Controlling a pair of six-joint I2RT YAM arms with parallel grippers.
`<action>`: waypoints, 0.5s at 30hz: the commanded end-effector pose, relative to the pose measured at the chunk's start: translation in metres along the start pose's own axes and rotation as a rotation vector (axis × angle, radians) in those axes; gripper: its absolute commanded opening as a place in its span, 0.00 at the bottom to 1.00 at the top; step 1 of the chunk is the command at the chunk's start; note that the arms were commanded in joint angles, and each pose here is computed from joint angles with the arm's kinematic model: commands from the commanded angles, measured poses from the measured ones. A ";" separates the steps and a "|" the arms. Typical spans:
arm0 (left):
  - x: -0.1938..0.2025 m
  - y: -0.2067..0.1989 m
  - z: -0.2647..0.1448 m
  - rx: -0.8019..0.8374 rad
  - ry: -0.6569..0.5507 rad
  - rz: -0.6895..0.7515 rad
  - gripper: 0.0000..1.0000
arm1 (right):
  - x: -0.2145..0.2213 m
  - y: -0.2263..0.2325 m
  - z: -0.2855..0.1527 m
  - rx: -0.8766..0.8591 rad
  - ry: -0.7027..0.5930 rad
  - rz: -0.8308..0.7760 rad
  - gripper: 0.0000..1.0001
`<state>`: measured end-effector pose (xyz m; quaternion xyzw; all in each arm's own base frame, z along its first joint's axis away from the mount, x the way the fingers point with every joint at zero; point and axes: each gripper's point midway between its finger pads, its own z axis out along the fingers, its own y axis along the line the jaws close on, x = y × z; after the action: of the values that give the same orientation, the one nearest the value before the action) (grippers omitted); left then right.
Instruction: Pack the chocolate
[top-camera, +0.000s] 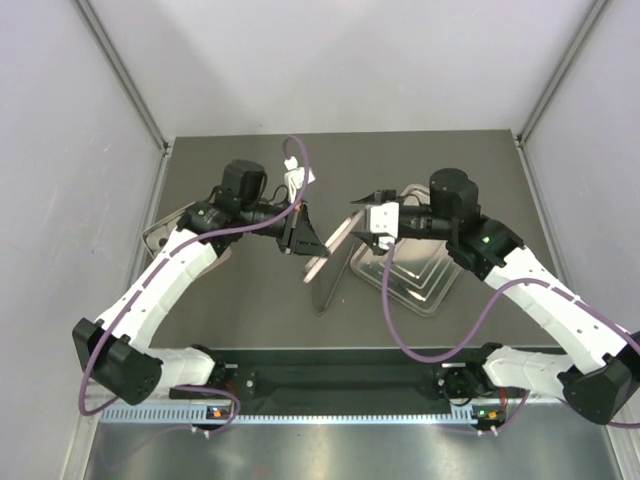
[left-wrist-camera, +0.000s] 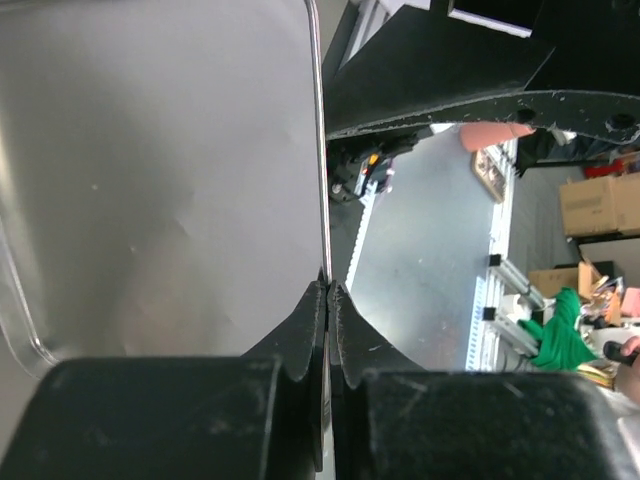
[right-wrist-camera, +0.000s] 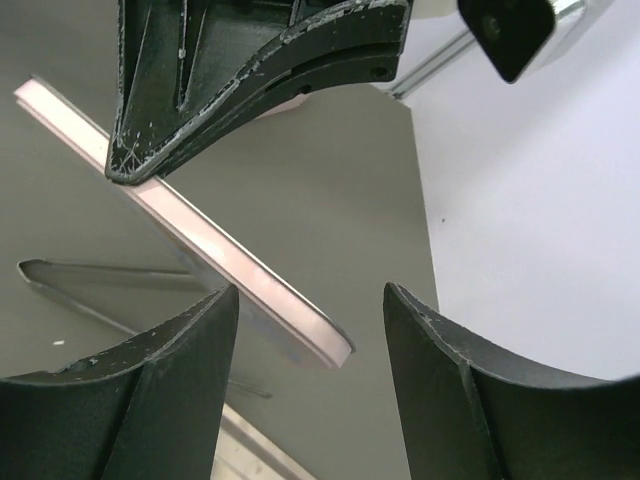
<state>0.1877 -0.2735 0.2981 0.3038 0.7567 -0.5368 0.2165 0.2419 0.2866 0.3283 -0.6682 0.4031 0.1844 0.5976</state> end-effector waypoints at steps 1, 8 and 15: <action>-0.001 -0.012 -0.001 0.009 0.012 0.106 0.00 | -0.003 0.003 -0.002 -0.051 -0.008 -0.044 0.61; 0.004 0.009 0.001 -0.057 0.068 0.135 0.00 | 0.011 0.042 -0.001 -0.180 -0.005 0.027 0.61; 0.002 0.013 0.004 -0.054 0.075 0.149 0.00 | 0.027 0.066 -0.001 -0.245 0.022 0.064 0.57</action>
<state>0.1892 -0.2701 0.2659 0.3400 0.7825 -0.4833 0.1961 0.2207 0.2805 0.2738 -0.7139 0.4208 0.2195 0.5148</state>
